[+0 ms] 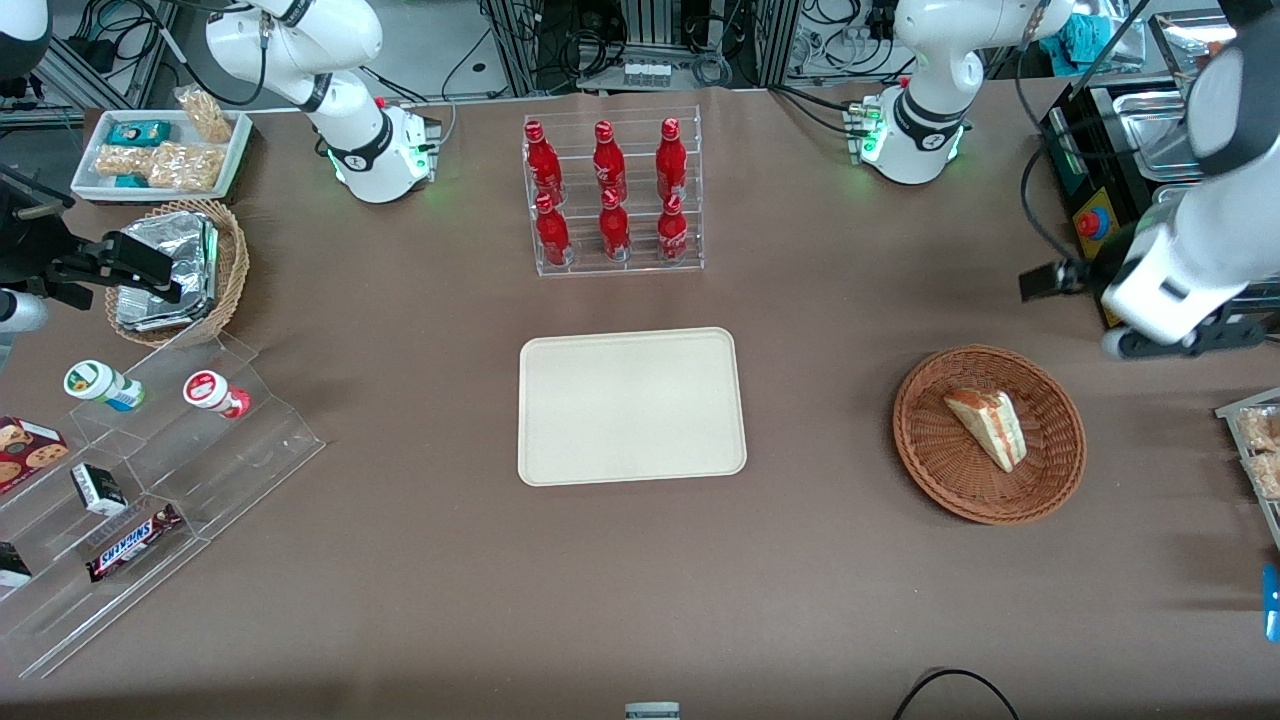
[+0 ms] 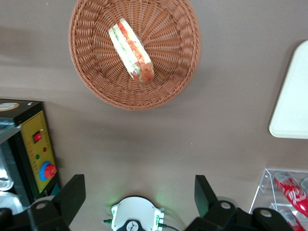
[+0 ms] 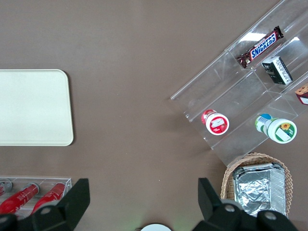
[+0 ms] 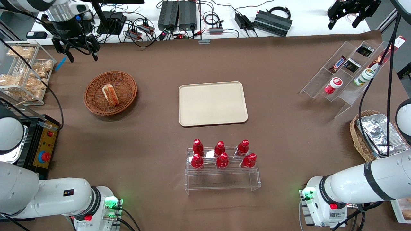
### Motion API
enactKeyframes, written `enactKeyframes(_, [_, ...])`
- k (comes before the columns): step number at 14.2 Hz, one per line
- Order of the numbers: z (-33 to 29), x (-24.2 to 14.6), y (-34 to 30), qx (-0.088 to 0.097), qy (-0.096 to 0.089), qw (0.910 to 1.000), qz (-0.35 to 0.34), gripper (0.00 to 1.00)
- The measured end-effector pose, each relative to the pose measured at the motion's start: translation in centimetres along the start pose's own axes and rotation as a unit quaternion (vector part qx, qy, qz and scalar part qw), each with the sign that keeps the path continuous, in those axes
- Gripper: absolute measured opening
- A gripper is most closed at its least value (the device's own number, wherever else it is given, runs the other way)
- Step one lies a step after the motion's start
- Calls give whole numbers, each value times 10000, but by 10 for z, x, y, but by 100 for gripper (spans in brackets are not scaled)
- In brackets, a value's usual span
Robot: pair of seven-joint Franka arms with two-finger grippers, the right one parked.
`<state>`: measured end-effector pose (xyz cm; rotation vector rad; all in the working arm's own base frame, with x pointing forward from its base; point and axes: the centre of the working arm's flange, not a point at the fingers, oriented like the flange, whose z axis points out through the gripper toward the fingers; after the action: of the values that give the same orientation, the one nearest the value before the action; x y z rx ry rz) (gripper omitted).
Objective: Place sandwich from basket to tray
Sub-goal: 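Lower the open left gripper over the sandwich in the wicker basket, then close the left gripper on the sandwich and lift it from the basket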
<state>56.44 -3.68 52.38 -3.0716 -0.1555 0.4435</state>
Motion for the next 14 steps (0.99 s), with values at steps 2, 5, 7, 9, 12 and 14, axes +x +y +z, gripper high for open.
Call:
enactKeyframes(2, [49, 29, -11, -78, 90, 9998, -188, 100])
enactKeyframes(5, [133, 52, -27, -199, 459, 9981, -358, 100])
enactKeyframes(7, [172, 54, -33, -272, 750, 9955, -518, 100])
enactKeyframes(9, [197, 55, -41, -400, 1090, 9874, -1076, 100])
enactKeyframes(12, [226, 54, -39, -622, 1369, 9672, -2047, 100])
enactKeyframes(14, [237, 59, -38, -748, 1418, 9532, -2564, 100])
